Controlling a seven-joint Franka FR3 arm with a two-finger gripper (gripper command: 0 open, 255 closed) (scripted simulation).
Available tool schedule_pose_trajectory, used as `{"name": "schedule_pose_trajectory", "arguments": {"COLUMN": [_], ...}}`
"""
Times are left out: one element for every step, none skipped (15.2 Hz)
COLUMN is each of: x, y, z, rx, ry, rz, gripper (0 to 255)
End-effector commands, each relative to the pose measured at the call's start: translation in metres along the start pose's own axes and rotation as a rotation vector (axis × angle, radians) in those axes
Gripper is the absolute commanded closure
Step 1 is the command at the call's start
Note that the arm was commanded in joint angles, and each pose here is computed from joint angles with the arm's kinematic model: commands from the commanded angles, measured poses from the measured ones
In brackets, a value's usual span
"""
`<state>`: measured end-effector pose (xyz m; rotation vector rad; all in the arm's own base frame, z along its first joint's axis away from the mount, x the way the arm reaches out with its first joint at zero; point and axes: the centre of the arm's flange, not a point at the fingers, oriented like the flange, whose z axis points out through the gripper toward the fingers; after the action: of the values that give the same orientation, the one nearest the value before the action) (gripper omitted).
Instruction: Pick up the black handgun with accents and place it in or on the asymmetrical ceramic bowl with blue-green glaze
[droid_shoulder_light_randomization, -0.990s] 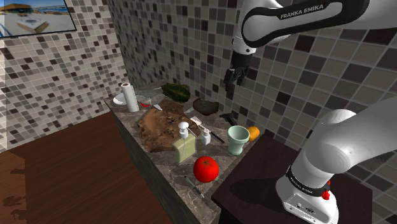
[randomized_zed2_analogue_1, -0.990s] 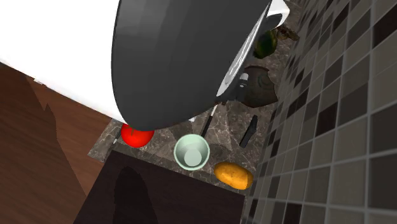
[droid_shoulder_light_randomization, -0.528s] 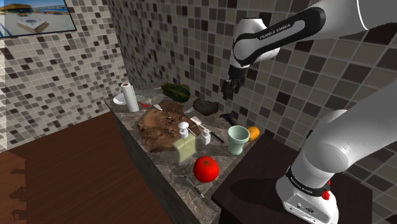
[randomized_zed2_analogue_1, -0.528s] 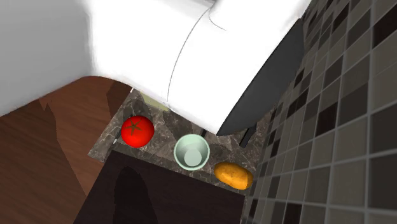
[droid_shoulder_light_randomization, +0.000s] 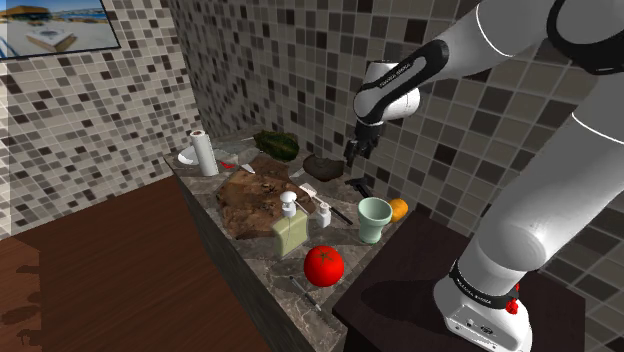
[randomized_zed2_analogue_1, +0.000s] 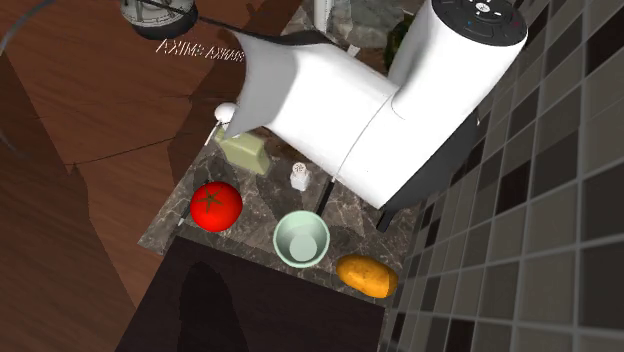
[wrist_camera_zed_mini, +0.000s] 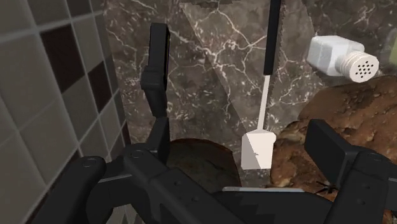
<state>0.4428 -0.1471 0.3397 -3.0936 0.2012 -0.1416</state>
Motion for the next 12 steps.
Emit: {"name": "schedule_pose_trajectory", "arguments": {"x": [0.006,0.01,0.014,0.017,0.021,0.025,0.028,0.032,0.035,0.039,0.042,0.045], "y": [0.014,0.021,0.027,0.033,0.04,0.047,0.053,0.06,0.066,0.073,0.08,0.084], "z": [0.024,0.035,0.046,0.057,0.068,0.079,0.09,0.1,0.111,0.122,0.133,0.14], "rx": [-0.002,-0.002,-0.002,-0.002,-0.002,-0.002,-0.002,-0.002,-0.002,-0.002,-0.002,-0.002], "ry": [0.002,0.002,0.003,0.003,0.003,0.003,0.004,0.004,0.004,0.005,0.005,0.005], "rz": [0.017,0.025,0.033,0.042,0.05,0.058,0.067,0.075,0.083,0.091,0.1,0.105], "gripper": [0,0,0,0,0,0,0,0,0,0,0,0]}}
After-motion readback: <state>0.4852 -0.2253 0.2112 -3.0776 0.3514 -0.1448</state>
